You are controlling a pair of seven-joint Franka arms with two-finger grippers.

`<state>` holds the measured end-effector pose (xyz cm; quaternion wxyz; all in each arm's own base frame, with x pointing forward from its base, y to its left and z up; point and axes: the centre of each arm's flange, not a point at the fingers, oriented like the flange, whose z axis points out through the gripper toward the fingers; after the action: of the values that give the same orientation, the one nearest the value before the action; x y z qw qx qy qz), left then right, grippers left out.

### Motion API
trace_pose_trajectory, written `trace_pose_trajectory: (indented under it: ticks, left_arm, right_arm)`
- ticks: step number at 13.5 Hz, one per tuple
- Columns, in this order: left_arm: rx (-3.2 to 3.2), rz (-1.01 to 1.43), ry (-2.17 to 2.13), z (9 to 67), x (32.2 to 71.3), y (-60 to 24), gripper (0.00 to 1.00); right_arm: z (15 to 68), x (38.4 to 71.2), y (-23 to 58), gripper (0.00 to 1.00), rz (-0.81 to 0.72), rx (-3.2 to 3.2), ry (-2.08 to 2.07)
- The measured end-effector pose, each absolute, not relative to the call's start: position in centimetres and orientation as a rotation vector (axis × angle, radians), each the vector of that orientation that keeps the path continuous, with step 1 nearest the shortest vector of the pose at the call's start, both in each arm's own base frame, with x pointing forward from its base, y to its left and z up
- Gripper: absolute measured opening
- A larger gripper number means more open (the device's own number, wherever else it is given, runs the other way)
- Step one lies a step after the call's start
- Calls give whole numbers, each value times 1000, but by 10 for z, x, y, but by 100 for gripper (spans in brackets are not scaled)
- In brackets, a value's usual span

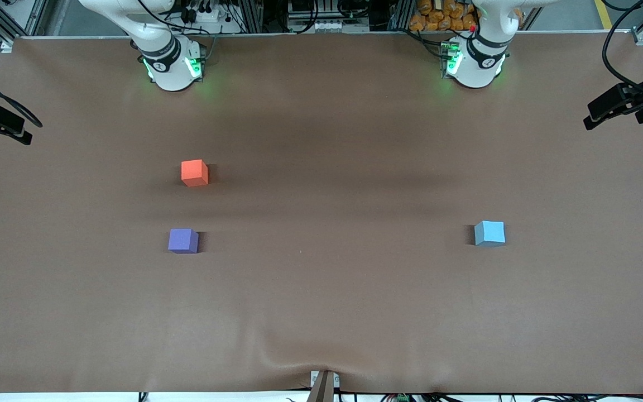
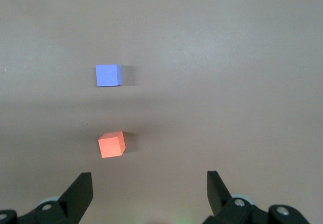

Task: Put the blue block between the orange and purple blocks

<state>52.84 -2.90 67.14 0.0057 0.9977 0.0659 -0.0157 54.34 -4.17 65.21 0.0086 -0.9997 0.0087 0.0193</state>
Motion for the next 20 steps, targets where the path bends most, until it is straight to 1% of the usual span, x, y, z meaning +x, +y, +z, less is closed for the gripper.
trace_pose_trajectory:
  ticks: [6, 8, 11, 14, 17, 20]
  left_arm:
    - [3123, -53, 203, 670, 529, -30, 100]
    - [3124, -92, 184, 657, 536, -30, 100]
    - [3120, -212, 166, 603, 563, -31, 100]
    - [3116, -204, 160, 536, 584, -35, 100]
    - [3113, -147, 155, 456, 592, -40, 100]
    - [3107, -90, 149, 377, 589, -45, 100]
  right_arm:
    - [652, 543, -42, 100, 61, -3124, 27]
    - [652, 544, -42, 100, 59, -3124, 28]
    - [652, 544, -42, 100, 57, -3124, 28]
    - [652, 544, -41, 100, 56, -3117, 25]
    - [651, 546, -40, 100, 53, -3113, 24]
    - [650, 546, -40, 100, 52, -3113, 24]
